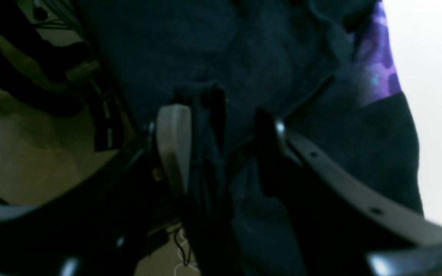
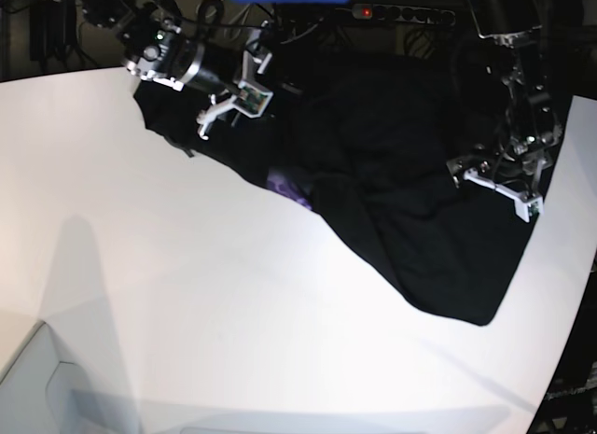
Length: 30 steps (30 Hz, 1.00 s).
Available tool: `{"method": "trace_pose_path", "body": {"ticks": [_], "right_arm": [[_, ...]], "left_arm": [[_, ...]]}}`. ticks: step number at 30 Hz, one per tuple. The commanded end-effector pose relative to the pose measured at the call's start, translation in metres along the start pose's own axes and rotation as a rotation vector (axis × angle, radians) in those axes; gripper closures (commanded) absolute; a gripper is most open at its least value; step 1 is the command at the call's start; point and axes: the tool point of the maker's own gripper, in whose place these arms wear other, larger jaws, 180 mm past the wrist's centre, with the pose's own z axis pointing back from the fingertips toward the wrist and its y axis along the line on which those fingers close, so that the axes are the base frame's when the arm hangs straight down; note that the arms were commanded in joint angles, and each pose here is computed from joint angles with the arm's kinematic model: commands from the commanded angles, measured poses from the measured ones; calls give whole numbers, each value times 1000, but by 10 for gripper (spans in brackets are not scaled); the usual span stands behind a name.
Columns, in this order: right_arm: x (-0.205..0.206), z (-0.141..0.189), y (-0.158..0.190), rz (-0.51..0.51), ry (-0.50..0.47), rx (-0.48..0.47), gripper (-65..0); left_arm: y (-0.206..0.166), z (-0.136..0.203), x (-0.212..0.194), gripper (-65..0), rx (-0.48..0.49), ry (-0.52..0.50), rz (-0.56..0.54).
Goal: Layout the t-shirt on the table in an organized manner, then fold the t-shirt properly
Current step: 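Lift the shirt edge with the right gripper and fold it over, then pull the shirt back out flat with the right gripper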
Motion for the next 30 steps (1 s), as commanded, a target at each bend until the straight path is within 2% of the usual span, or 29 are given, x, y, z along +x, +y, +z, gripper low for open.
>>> {"method": "trace_pose_path", "body": {"ticks": [1, 9, 16, 30], "right_arm": [[16, 5, -4, 9, -55, -6, -295], [51, 16, -25, -2, -153, -99, -303], [26, -12, -37, -71, -1, -127, -303], [-17, -25, -44, -130, 109, -134, -295]], "left_arm": [[-3, 1, 2, -650, -15, 8, 11], [-2, 1, 2, -650, -13, 7, 14], [-2, 1, 3, -650, -14, 5, 14], [-4, 1, 2, -650, -16, 6, 10]]}}
